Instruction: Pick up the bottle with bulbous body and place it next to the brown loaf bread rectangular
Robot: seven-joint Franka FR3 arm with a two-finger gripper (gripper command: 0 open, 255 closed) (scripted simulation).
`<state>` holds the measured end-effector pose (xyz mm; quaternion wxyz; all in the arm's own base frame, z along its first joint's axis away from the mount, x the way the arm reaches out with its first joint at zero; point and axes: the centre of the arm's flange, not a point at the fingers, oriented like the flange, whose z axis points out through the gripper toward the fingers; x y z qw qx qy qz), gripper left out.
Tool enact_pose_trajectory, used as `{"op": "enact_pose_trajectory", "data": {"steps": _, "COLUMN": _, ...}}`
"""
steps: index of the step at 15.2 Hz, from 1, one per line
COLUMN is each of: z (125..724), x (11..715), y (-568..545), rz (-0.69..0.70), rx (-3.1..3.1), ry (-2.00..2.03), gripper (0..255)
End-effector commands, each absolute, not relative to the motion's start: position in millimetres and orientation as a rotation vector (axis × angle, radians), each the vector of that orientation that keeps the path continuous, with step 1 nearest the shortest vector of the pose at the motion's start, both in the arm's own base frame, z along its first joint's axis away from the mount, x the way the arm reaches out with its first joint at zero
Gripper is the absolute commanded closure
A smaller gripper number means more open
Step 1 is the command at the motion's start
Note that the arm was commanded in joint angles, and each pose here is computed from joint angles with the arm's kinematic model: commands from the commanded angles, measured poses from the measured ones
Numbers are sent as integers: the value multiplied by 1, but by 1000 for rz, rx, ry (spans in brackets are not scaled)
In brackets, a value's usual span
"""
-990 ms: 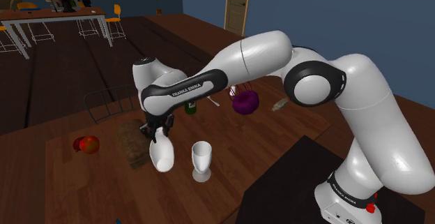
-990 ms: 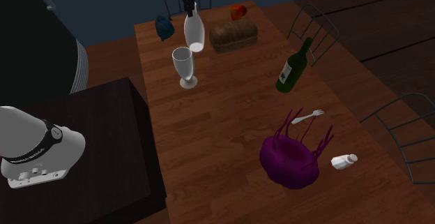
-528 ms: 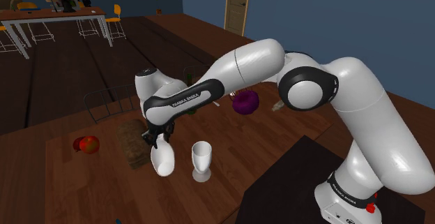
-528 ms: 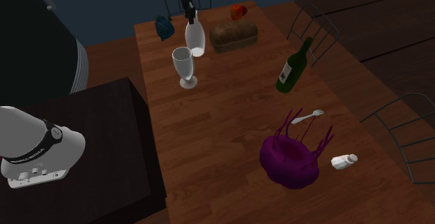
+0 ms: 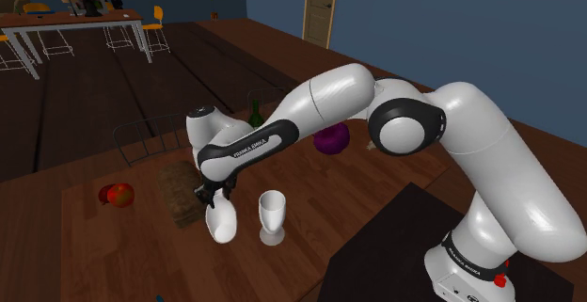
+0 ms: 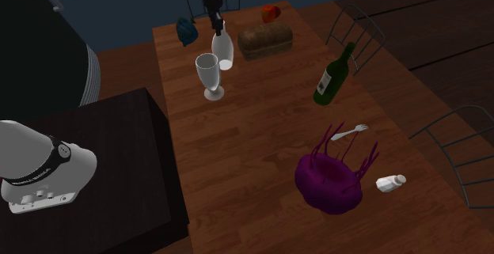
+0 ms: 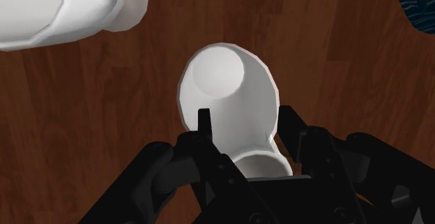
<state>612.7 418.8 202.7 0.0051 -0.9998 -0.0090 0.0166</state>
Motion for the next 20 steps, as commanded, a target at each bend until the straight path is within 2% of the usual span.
{"op": "enact_pose_trajectory", "data": {"steps": 1, "z": 199, "x": 613, "y": 419, "rz": 51, "rx": -3130, "ry": -28, "gripper": 255}}
{"op": "enact_pose_trajectory", "data": {"steps": 7, "z": 199, "x": 613, "y": 419, "rz": 51, "rx": -3130, "ry": -28, "gripper": 255}}
{"op": "enact_pose_trajectory", "data": {"steps": 8, "z": 199, "x": 613, "y": 419, "rz": 51, "rx": -3130, "ry": -28, "gripper": 0}}
{"op": "enact_pose_trajectory", "data": {"steps": 13, "z": 199, "x": 613, "y": 419, "rz": 51, "rx": -3130, "ry": -28, "gripper": 0}}
{"op": "enact_pose_trajectory", "data": {"steps": 17, "z": 249, "x": 615, "y": 419, "rz": 51, "rx": -3130, "ry": -28, "gripper": 0}}
{"op": "enact_pose_trajectory", "data": {"steps": 20, "z": 249, "x": 615, "y": 419, "rz": 51, "rx": -3130, "ry": -28, "gripper": 0}}
